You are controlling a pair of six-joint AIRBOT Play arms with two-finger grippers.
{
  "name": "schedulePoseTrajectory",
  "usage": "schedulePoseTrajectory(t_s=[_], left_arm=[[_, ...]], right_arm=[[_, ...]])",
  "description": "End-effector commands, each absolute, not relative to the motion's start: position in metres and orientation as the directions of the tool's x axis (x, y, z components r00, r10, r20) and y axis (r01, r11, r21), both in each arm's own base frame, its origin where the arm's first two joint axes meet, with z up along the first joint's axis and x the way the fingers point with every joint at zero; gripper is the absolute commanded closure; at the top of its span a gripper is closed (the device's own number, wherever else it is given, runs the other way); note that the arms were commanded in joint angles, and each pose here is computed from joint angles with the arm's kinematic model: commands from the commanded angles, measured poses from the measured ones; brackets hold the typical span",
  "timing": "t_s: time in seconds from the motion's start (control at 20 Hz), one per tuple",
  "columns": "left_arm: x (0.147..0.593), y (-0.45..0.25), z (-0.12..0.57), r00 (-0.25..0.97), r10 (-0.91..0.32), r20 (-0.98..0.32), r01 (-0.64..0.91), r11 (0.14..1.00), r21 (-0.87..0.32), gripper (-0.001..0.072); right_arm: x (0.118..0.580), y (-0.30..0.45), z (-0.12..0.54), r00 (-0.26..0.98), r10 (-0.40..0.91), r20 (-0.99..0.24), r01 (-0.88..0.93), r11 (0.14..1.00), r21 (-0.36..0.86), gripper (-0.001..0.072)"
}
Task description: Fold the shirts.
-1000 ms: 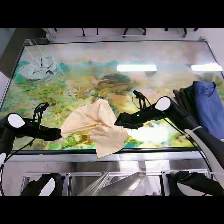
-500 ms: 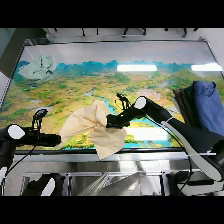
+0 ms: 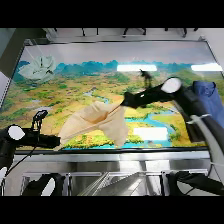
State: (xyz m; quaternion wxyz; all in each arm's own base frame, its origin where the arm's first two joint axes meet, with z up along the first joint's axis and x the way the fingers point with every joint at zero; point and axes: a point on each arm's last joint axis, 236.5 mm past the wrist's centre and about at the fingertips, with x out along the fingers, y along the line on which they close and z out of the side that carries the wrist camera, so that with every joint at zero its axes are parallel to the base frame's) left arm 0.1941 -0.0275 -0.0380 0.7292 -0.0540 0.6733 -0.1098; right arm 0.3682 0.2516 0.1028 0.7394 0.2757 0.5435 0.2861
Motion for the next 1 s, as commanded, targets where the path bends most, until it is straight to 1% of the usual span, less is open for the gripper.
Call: schedulePoseTrajectory(t_s=[0.0, 0.15, 0.25, 0.35, 0.4, 0.45, 0.55, 0.6, 0.65, 0.8, 0.85, 0.9, 0.95], left_arm=[[0.190, -0.023, -0.039, 0.054, -0.213, -0.976, 0.091, 0.974, -0.208, 0.0689], [0.188, -0.017, -0.036, 0.038, -0.191, -0.981, 0.098, 0.978, -0.186, 0.0689], [0.197, -0.009, -0.024, 0.070, -0.154, -0.986, 0.093, 0.985, -0.148, 0.0689], [0.211, -0.010, -0.009, 0.122, -0.159, -0.980, 0.093, 0.985, -0.148, 0.0689], [0.216, -0.011, -0.003, 0.140, -0.164, -0.976, 0.095, 0.984, -0.152, 0.0689], [0.216, -0.012, 0.000, 0.142, -0.170, -0.975, 0.096, 0.983, -0.157, 0.0689], [0.209, -0.013, -0.002, 0.113, -0.175, -0.978, 0.097, 0.982, -0.164, 0.0689], [0.205, -0.014, -0.005, 0.095, -0.178, -0.979, 0.095, 0.981, -0.169, 0.0689], [0.200, -0.017, -0.008, 0.075, -0.189, -0.979, 0.093, 0.979, -0.182, 0.0689], [0.191, -0.020, -0.018, 0.041, -0.202, -0.979, 0.086, 0.976, -0.198, 0.0689], [0.191, -0.020, -0.018, 0.041, -0.202, -0.979, 0.086, 0.976, -0.198, 0.0689], [0.193, -0.020, -0.016, 0.048, -0.200, -0.979, 0.087, 0.977, -0.196, 0.0689], [0.197, -0.019, -0.011, 0.063, -0.199, -0.978, 0.090, 0.977, -0.192, 0.0689]], right_arm=[[0.389, 0.158, 0.154, 0.462, 0.616, -0.638, -0.062, 0.740, 0.669, 0.0694], [0.397, 0.106, 0.140, 0.475, 0.568, -0.673, 0.051, 0.745, 0.665, 0.0694], [0.409, 0.087, 0.123, 0.474, 0.553, -0.685, 0.066, 0.754, 0.654, 0.0694], [0.419, 0.091, 0.103, 0.436, 0.597, -0.674, 0.058, 0.728, 0.683, 0.0694], [0.426, 0.103, 0.099, 0.419, 0.648, -0.636, 0.004, 0.699, 0.715, 0.0693], [0.437, 0.117, 0.099, 0.419, 0.705, -0.572, -0.063, 0.651, 0.756, 0.0694], [0.470, 0.131, 0.107, 0.479, 0.754, -0.449, -0.125, 0.565, 0.815, 0.0694], [0.485, 0.135, 0.109, 0.511, 0.756, -0.409, -0.157, 0.550, 0.820, 0.0694], [0.497, 0.137, 0.109, 0.536, 0.750, -0.388, -0.181, 0.552, 0.814, 0.0694], [0.522, 0.141, 0.108, 0.600, 0.717, -0.354, -0.260, 0.593, 0.762, 0.0693], [0.526, 0.140, 0.109, 0.616, 0.705, -0.352, -0.260, 0.604, 0.754, 0.0653], [0.527, 0.138, 0.111, 0.622, 0.702, -0.346, -0.256, 0.601, 0.757, 0.0282], [0.522, 0.135, 0.116, 0.612, 0.713, -0.342, -0.263, 0.592, 0.762, 0.0006]])
